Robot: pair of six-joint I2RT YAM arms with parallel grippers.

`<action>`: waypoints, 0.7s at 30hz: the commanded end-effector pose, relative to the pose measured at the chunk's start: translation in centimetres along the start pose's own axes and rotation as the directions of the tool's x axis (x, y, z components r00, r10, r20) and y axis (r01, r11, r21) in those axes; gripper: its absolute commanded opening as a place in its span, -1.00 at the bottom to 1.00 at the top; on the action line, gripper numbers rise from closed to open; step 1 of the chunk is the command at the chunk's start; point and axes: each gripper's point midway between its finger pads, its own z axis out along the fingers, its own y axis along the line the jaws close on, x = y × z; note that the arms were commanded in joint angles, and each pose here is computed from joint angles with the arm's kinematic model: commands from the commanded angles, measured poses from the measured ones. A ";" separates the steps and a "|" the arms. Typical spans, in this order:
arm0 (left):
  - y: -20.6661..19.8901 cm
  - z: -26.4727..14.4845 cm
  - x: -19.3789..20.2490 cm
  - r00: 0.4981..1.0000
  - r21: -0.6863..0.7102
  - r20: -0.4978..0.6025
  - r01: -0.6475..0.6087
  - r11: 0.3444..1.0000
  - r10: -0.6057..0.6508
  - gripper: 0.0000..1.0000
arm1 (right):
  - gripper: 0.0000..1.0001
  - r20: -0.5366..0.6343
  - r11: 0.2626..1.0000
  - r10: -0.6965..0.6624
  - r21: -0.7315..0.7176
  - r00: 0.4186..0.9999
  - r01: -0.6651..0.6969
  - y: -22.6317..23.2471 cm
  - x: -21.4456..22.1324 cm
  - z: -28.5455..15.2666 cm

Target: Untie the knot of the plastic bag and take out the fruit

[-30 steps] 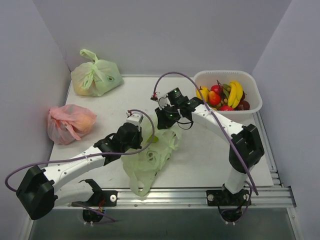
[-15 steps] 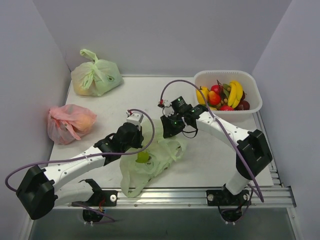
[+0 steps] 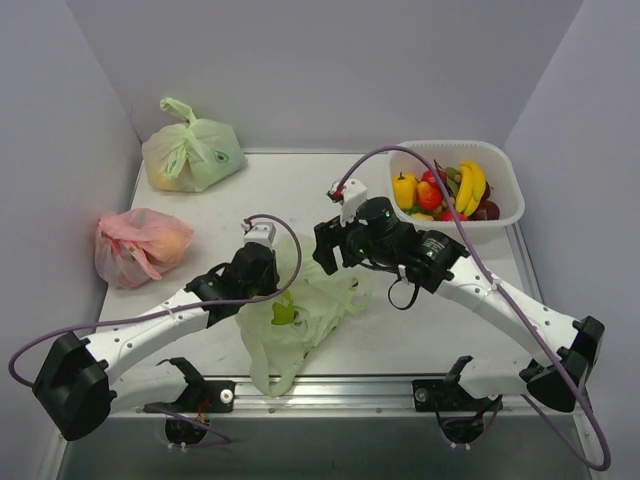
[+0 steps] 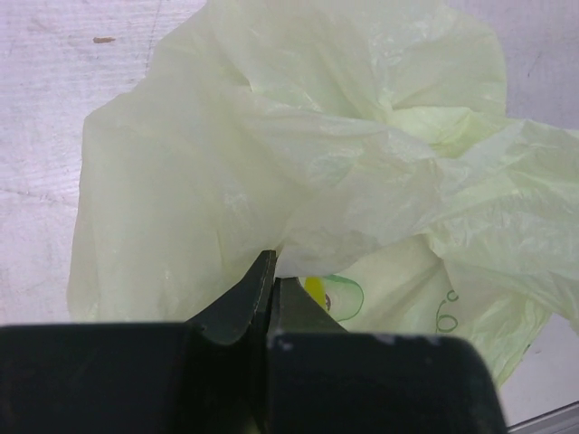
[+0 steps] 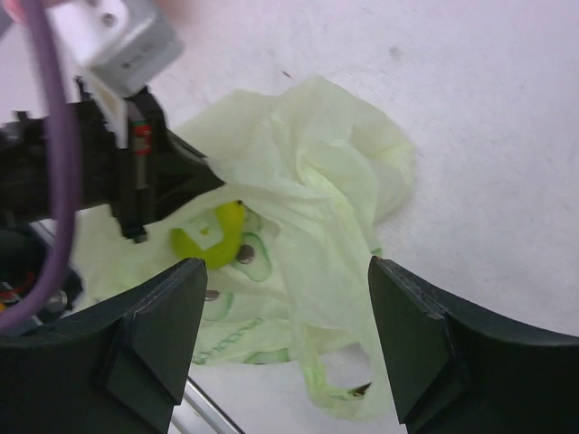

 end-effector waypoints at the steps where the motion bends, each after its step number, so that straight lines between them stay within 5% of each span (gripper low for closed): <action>1: 0.4 -0.5 -2.3 0.992 -0.033 0.052 0.115 0.993 -0.113 -1.00 | 0.44 0.031 0.993 0.091 -0.080 0.995 -0.089 2.6 -0.1 0.3; 9: 2.5 -0.4 -1.4 0.965 -0.077 0.042 0.261 0.962 -0.258 -1.00 | 0.44 -0.102 0.955 0.162 -0.236 0.981 -0.182 8.6 5.3 5.4; 21: 3.3 -0.6 0.4 0.942 -0.071 0.024 0.335 0.940 -0.334 -1.00 | 0.76 -0.197 0.956 0.140 -0.227 0.970 -0.184 9.9 9.8 13.0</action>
